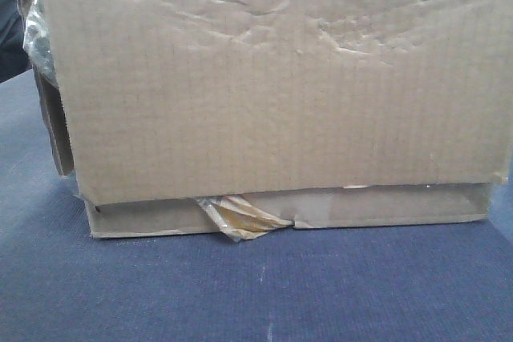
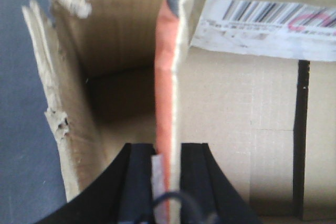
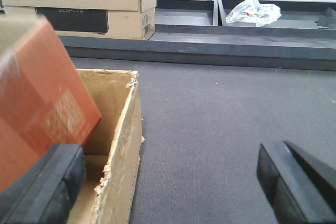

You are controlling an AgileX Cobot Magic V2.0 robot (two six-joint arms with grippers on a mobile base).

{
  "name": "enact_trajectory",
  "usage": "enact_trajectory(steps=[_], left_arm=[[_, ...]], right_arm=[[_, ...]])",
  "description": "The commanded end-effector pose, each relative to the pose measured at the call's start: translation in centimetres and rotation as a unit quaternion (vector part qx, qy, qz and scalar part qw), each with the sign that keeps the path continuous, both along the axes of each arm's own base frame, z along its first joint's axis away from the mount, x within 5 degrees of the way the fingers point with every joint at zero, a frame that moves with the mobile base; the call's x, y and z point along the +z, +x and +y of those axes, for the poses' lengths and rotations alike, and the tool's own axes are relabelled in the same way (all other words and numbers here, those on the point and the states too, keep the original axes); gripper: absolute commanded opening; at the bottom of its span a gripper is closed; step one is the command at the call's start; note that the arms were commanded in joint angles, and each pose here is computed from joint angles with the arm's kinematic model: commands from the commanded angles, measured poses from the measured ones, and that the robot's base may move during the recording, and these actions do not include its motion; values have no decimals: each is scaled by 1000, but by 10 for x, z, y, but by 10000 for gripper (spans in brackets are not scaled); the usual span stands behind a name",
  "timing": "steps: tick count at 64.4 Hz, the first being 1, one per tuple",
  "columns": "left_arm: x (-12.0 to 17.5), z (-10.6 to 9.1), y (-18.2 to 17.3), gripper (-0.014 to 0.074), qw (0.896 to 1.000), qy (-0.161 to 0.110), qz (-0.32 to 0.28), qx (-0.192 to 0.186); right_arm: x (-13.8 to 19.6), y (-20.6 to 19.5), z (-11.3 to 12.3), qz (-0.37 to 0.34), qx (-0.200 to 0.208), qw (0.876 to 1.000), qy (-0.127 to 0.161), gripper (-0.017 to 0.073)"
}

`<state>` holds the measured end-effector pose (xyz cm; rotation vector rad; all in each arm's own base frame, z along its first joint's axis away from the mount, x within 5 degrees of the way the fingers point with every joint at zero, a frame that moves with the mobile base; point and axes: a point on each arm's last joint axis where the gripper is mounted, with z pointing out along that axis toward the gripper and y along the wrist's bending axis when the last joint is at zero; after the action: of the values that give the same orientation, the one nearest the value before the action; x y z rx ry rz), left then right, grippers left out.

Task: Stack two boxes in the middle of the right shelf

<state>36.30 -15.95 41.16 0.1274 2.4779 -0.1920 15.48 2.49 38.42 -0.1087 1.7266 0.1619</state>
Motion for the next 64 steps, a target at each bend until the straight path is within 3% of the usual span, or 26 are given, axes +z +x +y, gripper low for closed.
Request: enact_trajectory(steps=[1, 13, 19, 28, 36, 48, 64], left_arm=[[3, -1, -1, -111, 1000, -10, -6, 3], [3, -2, -3, -104, 1000, -12, 4, 2], [3, -2, -3, -32, 1000, -14, 5, 1], [3, -5, -4, 266, 1000, -28, 11, -9], [6, -5, -7, 633, 999, -32, 8, -11], [34, 3, -21, 499, 999, -39, -32, -12], [72, 27, -51, 498, 995, -6, -101, -11]], right_arm=[[3, 0, 0, -8, 0, 1000, -2, 569], [3, 0, 0, -8, 0, 1000, -2, 569], [3, 0, 0, -8, 0, 1000, -2, 569], [3, 0, 0, -8, 0, 1000, -2, 569], [3, 0, 0, -8, 0, 1000, -2, 569], [6, -1, 0, -1, 1, 1000, -4, 569], [34, 10, 12, 38, 37, 999, -12, 569]])
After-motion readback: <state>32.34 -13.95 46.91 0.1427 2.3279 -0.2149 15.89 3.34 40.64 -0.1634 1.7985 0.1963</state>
